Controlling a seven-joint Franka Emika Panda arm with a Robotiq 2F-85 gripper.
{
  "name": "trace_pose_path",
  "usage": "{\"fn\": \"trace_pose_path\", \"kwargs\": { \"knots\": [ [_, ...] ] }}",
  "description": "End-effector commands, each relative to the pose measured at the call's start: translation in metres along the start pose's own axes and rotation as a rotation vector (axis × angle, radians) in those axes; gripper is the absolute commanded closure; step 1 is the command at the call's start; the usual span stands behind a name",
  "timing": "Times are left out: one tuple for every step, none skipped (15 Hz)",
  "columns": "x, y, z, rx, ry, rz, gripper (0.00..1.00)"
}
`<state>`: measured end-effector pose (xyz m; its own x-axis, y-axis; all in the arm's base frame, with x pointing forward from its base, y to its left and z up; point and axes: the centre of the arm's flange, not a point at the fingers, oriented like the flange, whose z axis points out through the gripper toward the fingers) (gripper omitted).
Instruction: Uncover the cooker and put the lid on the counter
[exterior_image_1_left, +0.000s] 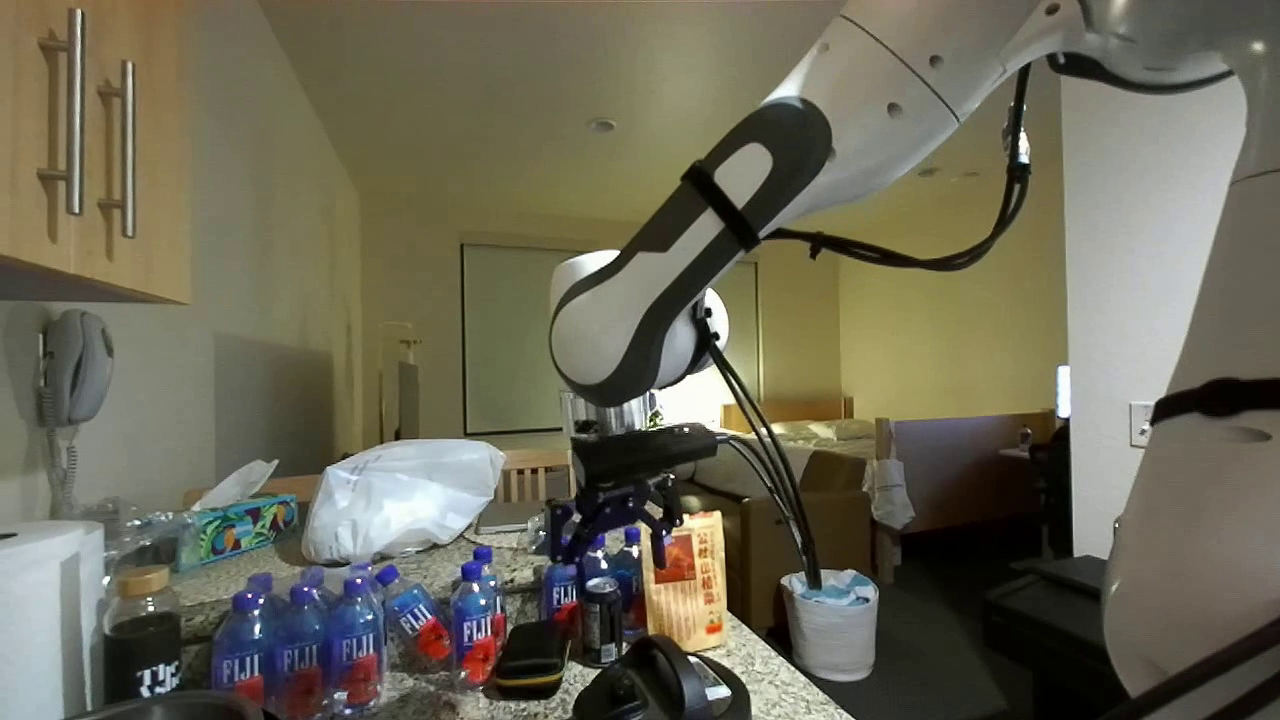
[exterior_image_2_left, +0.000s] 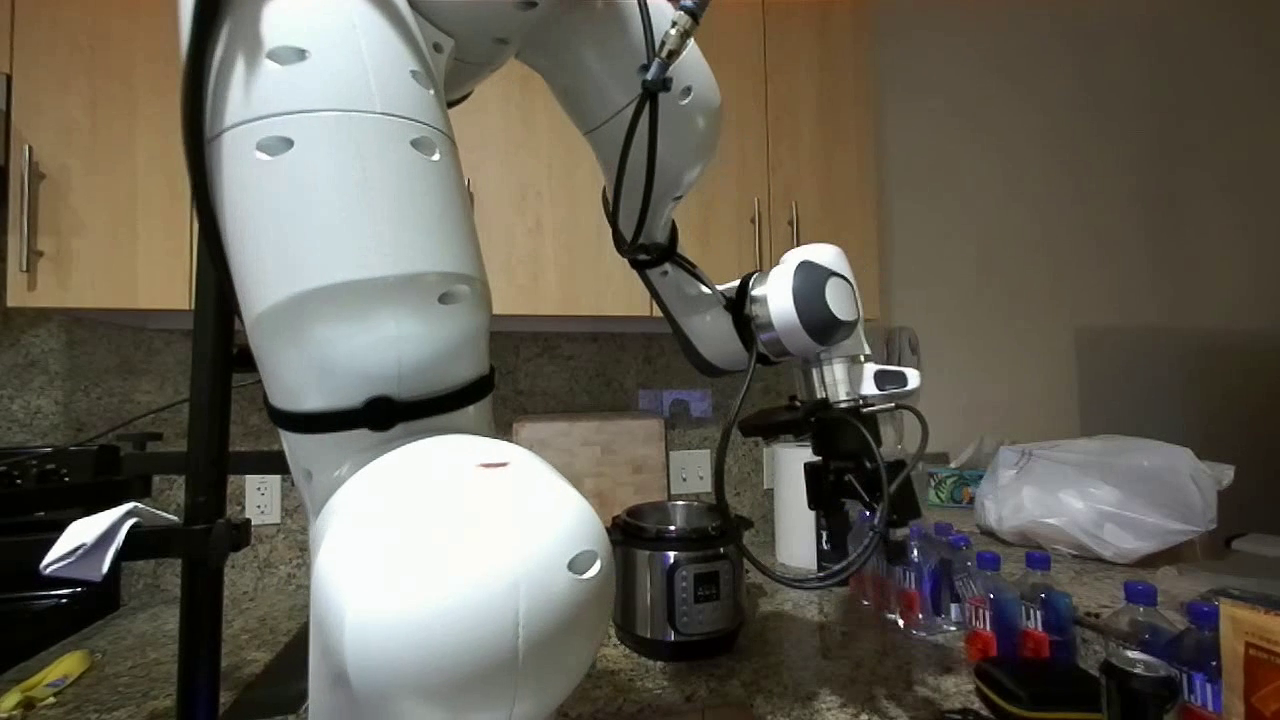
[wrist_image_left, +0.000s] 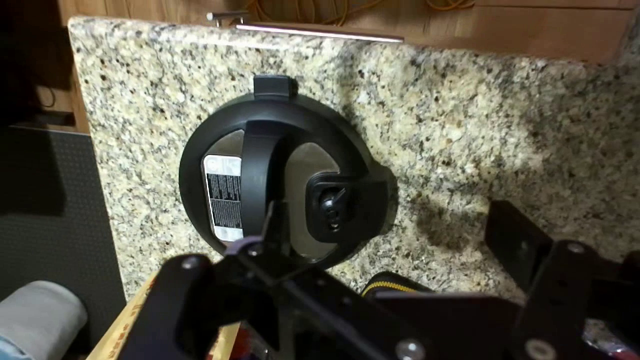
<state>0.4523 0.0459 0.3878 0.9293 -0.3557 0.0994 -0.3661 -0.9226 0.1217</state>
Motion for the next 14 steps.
{"fn": "trace_pose_path", "kwargs": {
  "knots": [
    [-0.018, -0.015, -0.02, -0.026, -0.025, 0.02, 0.0],
    [-0.02, -0.017, -0.022, -0.027, -0.028, 0.019, 0.0],
    [-0.021, -0.015, -0.023, -0.022, -0.031, 0.014, 0.0],
    [-0.022, -0.015, -0.023, -0.019, -0.032, 0.011, 0.0],
    [-0.02, -0.009, -0.02, -0.005, -0.035, 0.003, 0.0],
    [-0.018, -0.005, -0.018, 0.004, -0.038, 0.005, 0.0],
    [-0.016, -0.001, -0.017, 0.014, -0.041, 0.007, 0.0],
    [-0.015, 0.004, -0.017, 0.034, -0.044, 0.005, 0.0],
    [-0.014, 0.01, -0.016, 0.065, -0.049, -0.001, 0.0],
    [-0.009, -0.003, -0.015, 0.014, -0.042, 0.016, 0.0],
    [-0.007, 0.001, -0.014, 0.028, -0.05, 0.016, 0.0],
    [-0.005, 0.004, -0.014, 0.033, -0.054, 0.017, 0.0],
    [-0.004, 0.005, -0.014, 0.035, -0.055, 0.018, 0.0],
    [-0.005, 0.005, -0.014, 0.035, -0.055, 0.018, 0.0]
  ]
}}
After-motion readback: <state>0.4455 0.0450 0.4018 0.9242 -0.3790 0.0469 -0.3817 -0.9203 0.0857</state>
